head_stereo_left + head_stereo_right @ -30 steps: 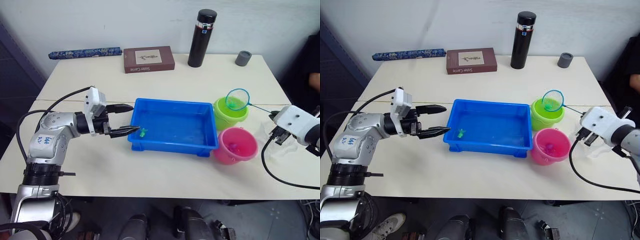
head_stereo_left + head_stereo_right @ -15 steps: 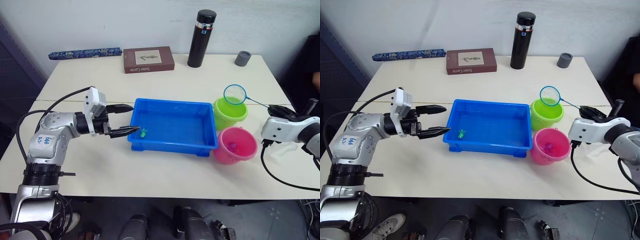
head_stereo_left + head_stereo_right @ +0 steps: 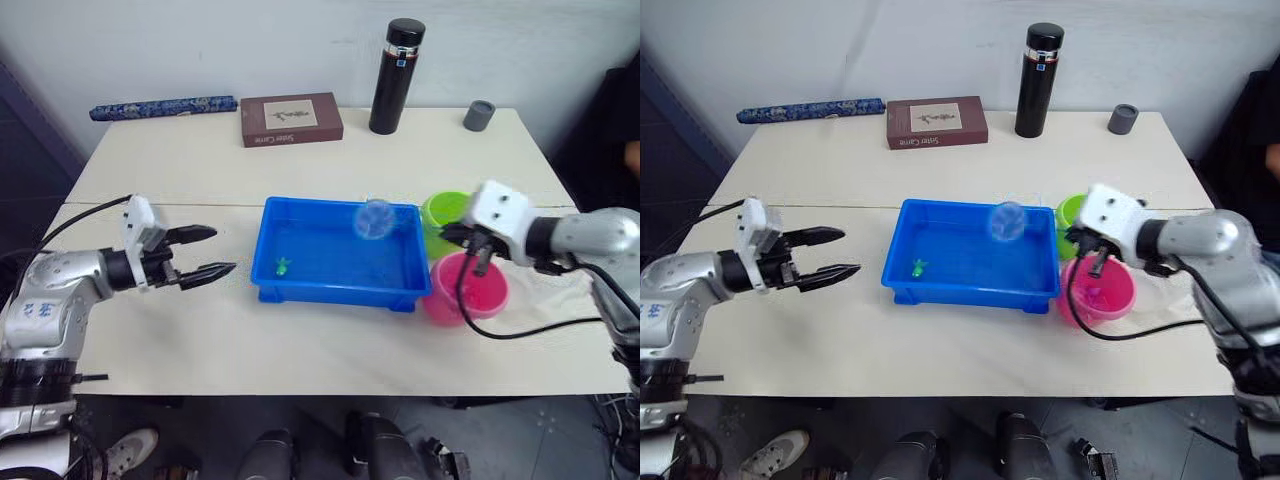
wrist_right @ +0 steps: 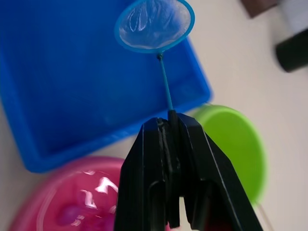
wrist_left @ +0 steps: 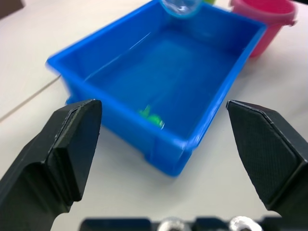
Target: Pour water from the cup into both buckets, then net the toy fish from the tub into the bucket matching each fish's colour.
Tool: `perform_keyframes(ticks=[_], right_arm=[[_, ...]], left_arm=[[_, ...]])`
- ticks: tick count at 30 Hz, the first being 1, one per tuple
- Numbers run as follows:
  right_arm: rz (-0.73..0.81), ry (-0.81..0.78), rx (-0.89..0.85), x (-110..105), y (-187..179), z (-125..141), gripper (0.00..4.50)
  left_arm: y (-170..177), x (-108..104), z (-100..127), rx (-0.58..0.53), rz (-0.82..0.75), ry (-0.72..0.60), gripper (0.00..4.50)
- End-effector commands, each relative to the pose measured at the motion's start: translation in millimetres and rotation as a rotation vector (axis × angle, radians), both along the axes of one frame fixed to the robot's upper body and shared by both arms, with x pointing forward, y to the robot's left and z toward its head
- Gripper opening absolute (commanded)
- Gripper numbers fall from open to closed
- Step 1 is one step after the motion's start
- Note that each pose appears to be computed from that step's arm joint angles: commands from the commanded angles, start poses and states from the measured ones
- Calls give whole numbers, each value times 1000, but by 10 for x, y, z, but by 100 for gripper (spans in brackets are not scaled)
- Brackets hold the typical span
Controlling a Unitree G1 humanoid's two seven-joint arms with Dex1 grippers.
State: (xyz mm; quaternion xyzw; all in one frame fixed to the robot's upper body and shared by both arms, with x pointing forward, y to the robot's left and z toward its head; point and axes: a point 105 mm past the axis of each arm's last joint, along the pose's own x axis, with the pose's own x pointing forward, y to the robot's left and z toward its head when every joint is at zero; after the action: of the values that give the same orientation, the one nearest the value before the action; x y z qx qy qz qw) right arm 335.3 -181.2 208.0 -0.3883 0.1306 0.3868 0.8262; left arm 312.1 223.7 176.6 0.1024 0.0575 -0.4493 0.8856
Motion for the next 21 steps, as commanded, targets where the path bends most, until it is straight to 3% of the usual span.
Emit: perform_keyframes(ticks=[1,5,10,21], right_arm=[[14,94,-39,63,117,-72,0],[20,140,-83,156,234,-192,0],[124,222,-157,88,539,-460,0],[244,246,-90,-70,1212,-523,0]], left_arm=[[14,-100,165,-14,28,-61,446],[-4,-174,160,-23,44,-63,446],[-14,-251,172,-33,64,-65,446],[-54,-238,218,-40,64,-74,446]])
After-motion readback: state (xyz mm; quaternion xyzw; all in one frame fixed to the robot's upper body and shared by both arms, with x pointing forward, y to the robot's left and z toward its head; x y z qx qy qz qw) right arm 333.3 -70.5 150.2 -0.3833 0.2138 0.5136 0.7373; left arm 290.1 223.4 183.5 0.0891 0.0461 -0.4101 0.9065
